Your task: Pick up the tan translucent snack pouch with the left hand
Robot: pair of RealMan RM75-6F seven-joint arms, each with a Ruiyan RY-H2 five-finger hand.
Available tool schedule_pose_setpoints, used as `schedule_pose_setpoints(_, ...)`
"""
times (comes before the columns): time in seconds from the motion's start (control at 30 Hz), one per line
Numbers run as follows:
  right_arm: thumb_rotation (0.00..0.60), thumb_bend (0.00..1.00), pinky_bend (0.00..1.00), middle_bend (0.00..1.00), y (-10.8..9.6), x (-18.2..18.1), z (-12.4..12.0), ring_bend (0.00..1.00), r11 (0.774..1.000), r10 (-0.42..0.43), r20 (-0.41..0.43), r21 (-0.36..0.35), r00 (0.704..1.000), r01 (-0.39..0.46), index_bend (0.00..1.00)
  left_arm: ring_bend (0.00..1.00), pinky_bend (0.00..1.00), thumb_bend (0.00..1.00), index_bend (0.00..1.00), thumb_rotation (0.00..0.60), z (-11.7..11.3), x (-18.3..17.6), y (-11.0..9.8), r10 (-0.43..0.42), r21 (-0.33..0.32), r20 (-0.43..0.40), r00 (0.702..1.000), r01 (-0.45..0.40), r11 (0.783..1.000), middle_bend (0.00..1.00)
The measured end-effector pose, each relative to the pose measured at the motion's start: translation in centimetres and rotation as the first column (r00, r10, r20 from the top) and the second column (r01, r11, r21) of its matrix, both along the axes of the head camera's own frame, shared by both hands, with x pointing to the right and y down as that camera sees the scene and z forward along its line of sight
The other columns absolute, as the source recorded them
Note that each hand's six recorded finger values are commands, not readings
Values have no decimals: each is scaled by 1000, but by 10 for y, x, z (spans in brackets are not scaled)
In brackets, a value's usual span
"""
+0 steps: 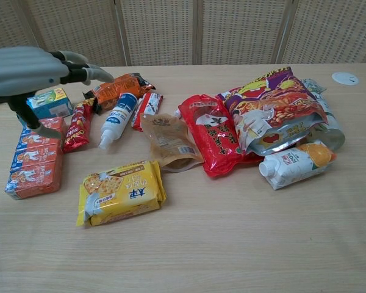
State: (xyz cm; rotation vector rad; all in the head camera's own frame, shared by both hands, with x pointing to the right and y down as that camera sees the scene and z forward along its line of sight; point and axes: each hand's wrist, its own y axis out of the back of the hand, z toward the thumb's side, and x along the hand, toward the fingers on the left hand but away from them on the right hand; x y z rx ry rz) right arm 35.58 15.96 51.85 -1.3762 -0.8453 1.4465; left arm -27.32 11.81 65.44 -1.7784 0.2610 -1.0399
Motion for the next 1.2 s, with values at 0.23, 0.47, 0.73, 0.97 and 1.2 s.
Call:
schedule_pose_setpoints(0.23, 70, 438, 0, 242, 1, 2, -2, 0, 1000, 5, -6, 1, 1000, -5, 0, 134, 0, 58, 0, 600, 32, 28, 4, 49, -11, -31, 998, -49, 999, 0)
schedule_pose_setpoints(0.47, 65, 439, 0, 241, -1, 5, -5, 0, 1000, 10, -12, 3, 1000, -10, 0, 134, 0, 60, 0, 600, 58, 53, 8, 73, -10, -54, 996, -74, 997, 0)
schedule_pose_setpoints(0.73, 68, 438, 0, 242, -1, 10, -5, 0, 1000, 21, -18, 2, 1000, -21, 0, 137, 0, 61, 0, 600, 82, 76, 7, 75, -37, -69, 995, -78, 996, 6)
schedule_pose_setpoints(0.97, 69, 437, 0, 242, 0, 15, -9, 0, 999, 35, -25, 11, 999, -35, 0, 138, 0, 62, 0, 600, 97, 88, 1, 65, -49, -74, 995, -69, 996, 20)
schedule_pose_setpoints(1.2, 71, 437, 0, 241, 3, 20, -14, 0, 999, 47, -32, 17, 998, -47, 0, 153, 0, 73, 26, 600, 108, 106, -1, 48, -59, -104, 993, -54, 997, 47)
